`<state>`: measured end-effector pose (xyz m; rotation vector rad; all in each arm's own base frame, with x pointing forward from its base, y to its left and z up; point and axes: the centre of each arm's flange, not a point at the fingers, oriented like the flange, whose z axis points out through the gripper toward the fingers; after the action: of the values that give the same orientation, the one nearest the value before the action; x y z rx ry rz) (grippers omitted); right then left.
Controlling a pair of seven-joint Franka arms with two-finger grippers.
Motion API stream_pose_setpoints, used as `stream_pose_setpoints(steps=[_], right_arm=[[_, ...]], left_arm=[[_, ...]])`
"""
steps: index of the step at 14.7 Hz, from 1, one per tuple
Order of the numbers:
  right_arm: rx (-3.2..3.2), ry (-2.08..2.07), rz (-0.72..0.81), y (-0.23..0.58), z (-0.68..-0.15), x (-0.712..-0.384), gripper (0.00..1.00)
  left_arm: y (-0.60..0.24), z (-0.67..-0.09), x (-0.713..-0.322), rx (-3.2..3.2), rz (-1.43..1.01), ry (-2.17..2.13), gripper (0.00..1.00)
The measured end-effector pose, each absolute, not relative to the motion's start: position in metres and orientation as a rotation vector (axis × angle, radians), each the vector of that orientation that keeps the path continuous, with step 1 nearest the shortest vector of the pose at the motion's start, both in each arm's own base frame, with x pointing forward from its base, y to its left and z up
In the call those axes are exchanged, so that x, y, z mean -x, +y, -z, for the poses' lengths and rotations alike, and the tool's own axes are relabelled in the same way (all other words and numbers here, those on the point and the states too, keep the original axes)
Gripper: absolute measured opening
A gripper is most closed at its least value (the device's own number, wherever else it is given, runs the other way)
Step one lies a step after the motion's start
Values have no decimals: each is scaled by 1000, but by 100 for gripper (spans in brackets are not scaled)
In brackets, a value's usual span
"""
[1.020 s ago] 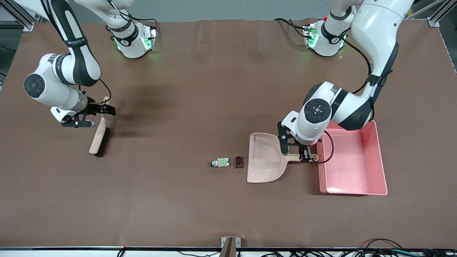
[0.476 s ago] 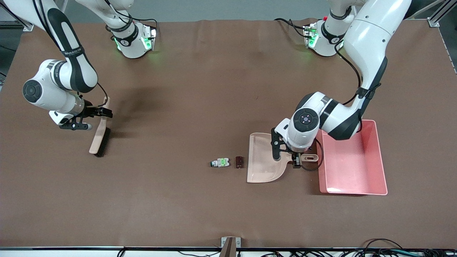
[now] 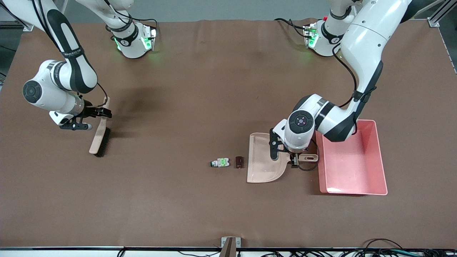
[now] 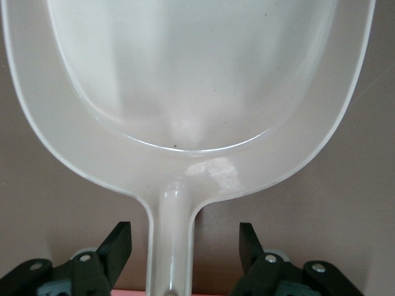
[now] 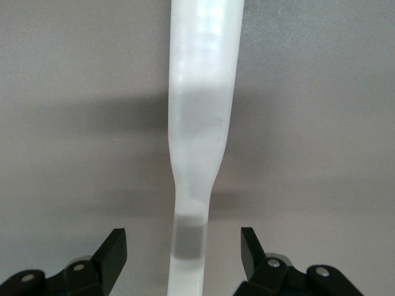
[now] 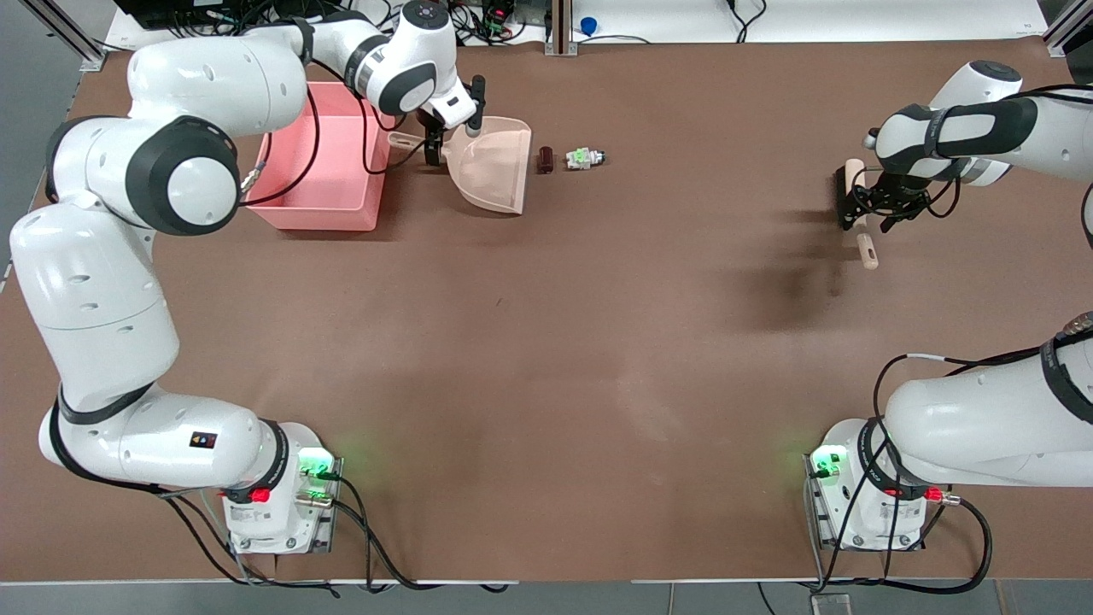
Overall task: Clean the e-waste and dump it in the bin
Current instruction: 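Grasp the dustpan handle with the left gripper while the right gripper grasps the brush, then lift the white brush by its handle with the right gripper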
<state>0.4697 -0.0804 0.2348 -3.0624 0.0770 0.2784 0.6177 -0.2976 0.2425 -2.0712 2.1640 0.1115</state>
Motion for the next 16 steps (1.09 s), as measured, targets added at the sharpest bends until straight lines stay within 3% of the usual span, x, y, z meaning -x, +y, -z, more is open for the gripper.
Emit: stream_pose_setpoints(steps=[7, 9, 10, 12, 15, 16], right_arm=[[3061, 76, -289, -80, -226, -469, 74], [3060, 76, -290, -80, -225, -469, 63], [3060, 76, -290, -80, -225, -469, 63], [3060, 76, -292, -80, -224, -469, 49], [3060, 76, -294, -80, -223, -469, 48], [3060, 76, -294, -80, -223, -469, 45]], left_arm=[[-296, -229, -616, 2076, -136, 2172, 74], [-294, -227, -617, 2046, -144, 2172, 70], [-294, -225, -618, 2033, -148, 2173, 67], [-293, -221, -617, 2028, -157, 2176, 63], [-291, -220, -618, 2030, -159, 2173, 58], [-290, -221, -619, 2031, -158, 2171, 52]])
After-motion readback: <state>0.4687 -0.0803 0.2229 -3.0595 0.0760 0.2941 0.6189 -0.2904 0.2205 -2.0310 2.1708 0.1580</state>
